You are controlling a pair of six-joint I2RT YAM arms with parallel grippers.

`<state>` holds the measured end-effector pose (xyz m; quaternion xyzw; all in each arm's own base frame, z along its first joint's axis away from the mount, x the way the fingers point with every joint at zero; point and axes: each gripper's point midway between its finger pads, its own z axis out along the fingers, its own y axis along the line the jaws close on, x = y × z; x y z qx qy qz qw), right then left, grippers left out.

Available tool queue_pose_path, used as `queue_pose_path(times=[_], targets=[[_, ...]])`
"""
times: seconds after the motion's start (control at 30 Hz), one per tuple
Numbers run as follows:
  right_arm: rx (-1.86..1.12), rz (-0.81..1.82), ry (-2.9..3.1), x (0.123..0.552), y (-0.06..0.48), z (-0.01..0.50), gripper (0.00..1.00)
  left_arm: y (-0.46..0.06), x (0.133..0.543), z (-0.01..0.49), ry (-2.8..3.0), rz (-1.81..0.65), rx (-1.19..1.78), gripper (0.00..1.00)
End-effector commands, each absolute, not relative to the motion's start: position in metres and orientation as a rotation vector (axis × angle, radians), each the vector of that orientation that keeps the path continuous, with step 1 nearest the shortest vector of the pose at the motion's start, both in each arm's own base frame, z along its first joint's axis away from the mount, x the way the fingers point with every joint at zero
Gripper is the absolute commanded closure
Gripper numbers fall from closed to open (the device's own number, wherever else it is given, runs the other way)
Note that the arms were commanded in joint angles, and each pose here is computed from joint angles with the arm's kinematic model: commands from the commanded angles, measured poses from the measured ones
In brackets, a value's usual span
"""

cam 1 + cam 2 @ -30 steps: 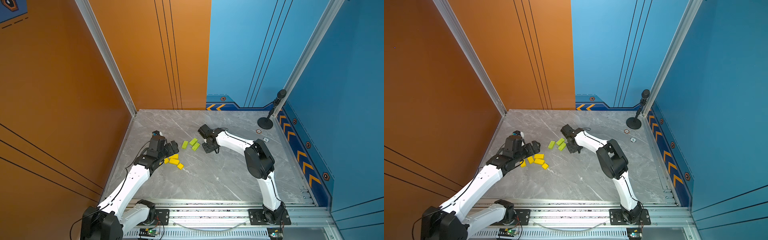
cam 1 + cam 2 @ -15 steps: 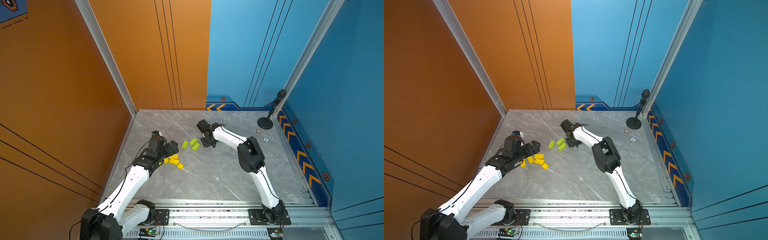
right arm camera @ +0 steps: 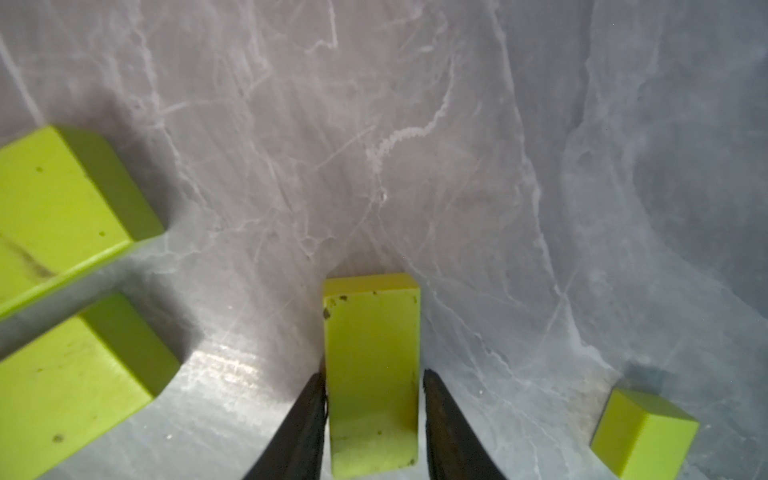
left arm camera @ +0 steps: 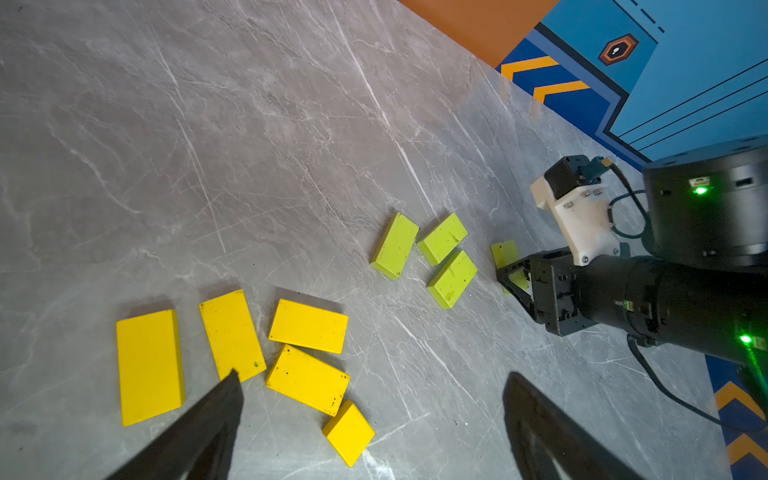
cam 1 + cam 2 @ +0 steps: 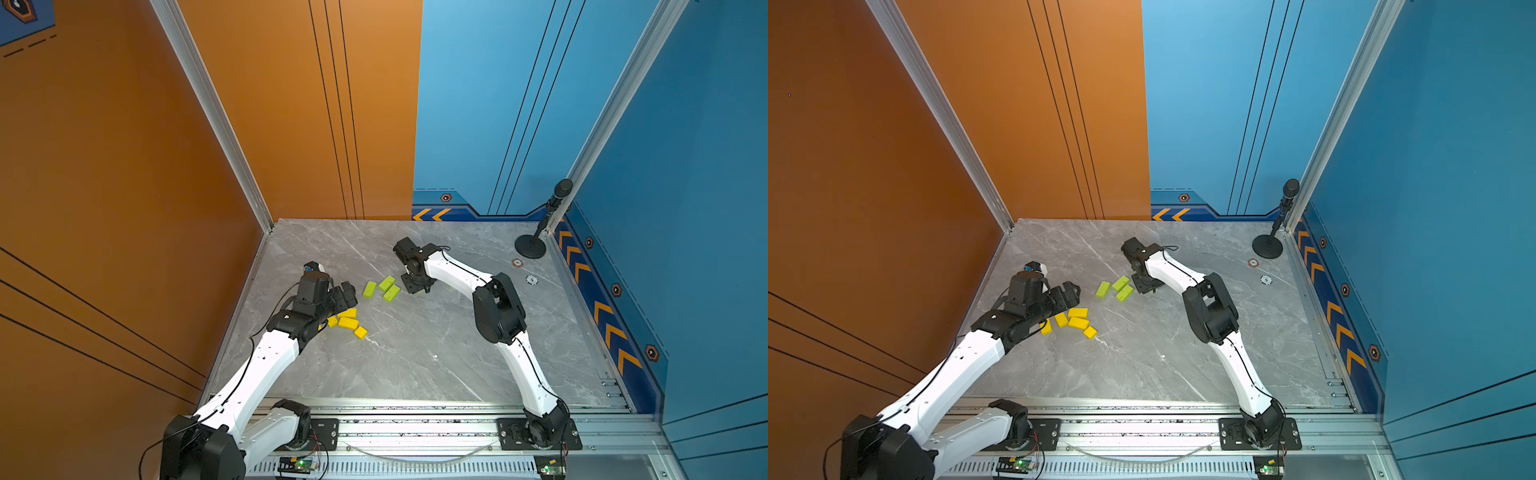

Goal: Assemble the letter v with building blocks
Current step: Place the building block at the center of the board, then move the building block to the center of the board.

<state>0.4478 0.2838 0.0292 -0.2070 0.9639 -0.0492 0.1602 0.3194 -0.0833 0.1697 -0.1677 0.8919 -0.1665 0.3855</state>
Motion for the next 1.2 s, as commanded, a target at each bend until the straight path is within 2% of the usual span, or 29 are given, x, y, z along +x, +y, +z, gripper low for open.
queue_pose_path(times=[0.0, 0.2, 0.47, 0.63, 0.77, 0.87, 1.17], targets=[[-0.607, -0.184, 2.784, 0.442, 0.279, 0.024, 0.56, -0.083, 0.321, 0.179, 2.267, -0.411, -0.421, 0.02], [-0.599, -0.160, 2.753, 0.445, 0.285, 0.041, 0.49, -0.082, 0.321, 0.179, 2.269, -0.401, -0.406, 0.02], [-0.565, -0.097, 2.660, 0.450, 0.298, 0.091, 0.41, -0.089, 0.325, 0.193, 2.300, -0.337, -0.275, 0.02], [-0.491, -0.058, 2.600, 0.446, 0.301, 0.131, 0.29, -0.100, 0.328, 0.198, 2.367, -0.247, -0.156, 0.02], [-0.381, -0.030, 2.583, 0.435, 0.300, 0.150, 0.18, -0.120, 0.339, 0.201, 2.404, -0.331, -0.123, 0.02], [-0.298, 0.006, 2.591, 0.431, 0.286, 0.158, 0.02, -0.137, 0.348, 0.196, 2.456, -0.353, -0.077, 0.02], [-0.095, 0.075, 2.603, 0.397, 0.198, 0.179, 0.00, -0.197, 0.371, 0.159, 2.625, -0.214, 0.238, 0.02]])
